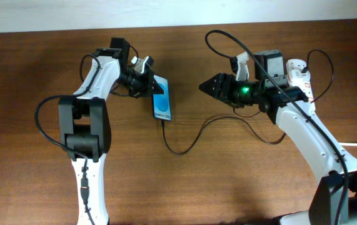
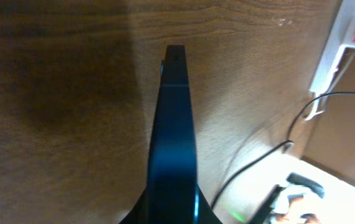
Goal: Plug charger to phone and switch on socket
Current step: 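Release the cable and lower the phone onto the table with the left gripper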
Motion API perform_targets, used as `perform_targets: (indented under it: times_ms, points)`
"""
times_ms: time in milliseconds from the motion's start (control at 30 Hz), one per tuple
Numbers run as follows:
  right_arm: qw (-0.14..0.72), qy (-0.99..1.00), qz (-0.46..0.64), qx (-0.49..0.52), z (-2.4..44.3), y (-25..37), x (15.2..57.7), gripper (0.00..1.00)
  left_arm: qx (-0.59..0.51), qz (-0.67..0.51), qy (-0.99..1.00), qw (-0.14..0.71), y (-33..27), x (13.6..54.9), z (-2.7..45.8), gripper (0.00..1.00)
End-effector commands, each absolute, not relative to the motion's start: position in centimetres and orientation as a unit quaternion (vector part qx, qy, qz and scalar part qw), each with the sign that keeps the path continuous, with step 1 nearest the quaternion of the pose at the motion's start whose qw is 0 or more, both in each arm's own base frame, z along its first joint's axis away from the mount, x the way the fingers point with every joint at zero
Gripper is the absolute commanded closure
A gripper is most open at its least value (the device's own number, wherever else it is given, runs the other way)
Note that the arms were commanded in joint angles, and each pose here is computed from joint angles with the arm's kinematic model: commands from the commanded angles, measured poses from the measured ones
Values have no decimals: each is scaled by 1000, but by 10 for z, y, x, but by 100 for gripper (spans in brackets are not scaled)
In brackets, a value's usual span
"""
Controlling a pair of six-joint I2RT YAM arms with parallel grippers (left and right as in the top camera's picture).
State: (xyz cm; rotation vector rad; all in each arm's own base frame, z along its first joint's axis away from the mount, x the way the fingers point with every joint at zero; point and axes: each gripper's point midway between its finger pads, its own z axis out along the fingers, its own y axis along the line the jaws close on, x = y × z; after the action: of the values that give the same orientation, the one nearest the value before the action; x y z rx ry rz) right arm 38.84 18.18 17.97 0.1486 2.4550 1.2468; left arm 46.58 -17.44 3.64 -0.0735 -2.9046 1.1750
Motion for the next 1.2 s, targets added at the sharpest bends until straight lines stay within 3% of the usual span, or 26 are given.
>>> perform_targets:
  times_ms: [0, 233, 300, 533, 900, 1033, 1167]
  points:
    - [194, 881, 430, 46, 177, 179, 389, 32, -63, 348, -935, -34, -169, 476, 36, 100]
    - [189, 892, 408, 41, 169, 186, 384, 32, -58, 346, -936, -25, -168, 475, 25, 99]
    - [189, 892, 407, 41, 169, 186, 384, 33, -58, 346, -936, -25, -168, 475, 25, 88]
    - [189, 894, 405, 36, 168, 186, 382, 32, -73, 305, -949, -22, -173, 471, 15, 72]
    - [187, 895, 403, 37, 166, 185, 382, 31, -50, 182, -982, -11, -136, 469, -5, 68]
    - [185, 897, 400, 38, 165, 185, 381, 31, -49, 173, -984, -7, -133, 467, -7, 50]
    - [180, 900, 396, 33, 163, 184, 377, 31, -49, 173, -984, -7, -133, 467, -7, 45]
